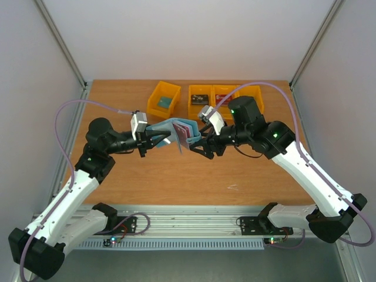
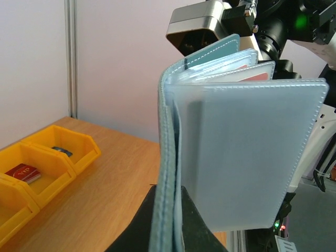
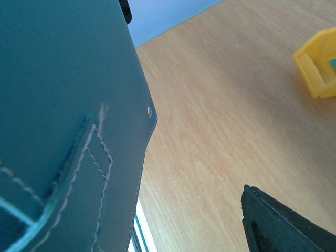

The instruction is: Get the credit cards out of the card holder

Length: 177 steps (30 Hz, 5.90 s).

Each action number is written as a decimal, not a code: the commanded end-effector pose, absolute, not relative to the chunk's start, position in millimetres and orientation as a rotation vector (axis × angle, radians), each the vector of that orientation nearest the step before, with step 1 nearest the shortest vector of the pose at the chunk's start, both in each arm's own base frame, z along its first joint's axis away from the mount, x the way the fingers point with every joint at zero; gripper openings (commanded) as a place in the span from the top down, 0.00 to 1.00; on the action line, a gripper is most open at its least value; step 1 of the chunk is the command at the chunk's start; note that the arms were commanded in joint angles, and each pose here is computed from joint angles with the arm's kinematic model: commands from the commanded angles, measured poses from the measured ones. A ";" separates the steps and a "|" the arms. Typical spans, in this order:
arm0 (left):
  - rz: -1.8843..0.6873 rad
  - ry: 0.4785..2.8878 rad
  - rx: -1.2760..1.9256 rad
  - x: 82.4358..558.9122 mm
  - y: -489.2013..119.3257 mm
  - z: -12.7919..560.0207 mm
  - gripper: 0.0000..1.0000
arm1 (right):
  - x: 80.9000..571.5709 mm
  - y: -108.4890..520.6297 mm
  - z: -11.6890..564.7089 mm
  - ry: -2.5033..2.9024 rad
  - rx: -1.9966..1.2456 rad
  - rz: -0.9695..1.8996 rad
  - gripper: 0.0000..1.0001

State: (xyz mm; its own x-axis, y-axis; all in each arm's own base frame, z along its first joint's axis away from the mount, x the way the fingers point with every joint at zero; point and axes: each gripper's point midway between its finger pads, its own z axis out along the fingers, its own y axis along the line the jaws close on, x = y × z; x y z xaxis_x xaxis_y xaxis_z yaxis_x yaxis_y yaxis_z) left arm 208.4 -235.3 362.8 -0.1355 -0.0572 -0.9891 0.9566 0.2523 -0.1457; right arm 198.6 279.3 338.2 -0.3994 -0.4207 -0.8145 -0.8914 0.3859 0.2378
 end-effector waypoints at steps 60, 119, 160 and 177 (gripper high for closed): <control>-1.110 1.344 0.925 205.3 -234.1 367.6 1.00 | 179.6 342.6 362.5 1.721 -1.179 0.907 0.02; -1.192 1.362 0.926 194.3 -237.6 369.8 0.47 | 169.2 353.1 343.4 1.829 -1.304 0.959 0.83; -1.254 1.387 0.897 188.1 -234.4 359.3 1.00 | 198.7 296.3 388.4 1.826 -0.957 0.876 0.46; -1.258 1.356 0.945 179.5 -234.6 360.9 1.00 | 218.2 302.0 366.5 1.927 -0.908 0.842 0.60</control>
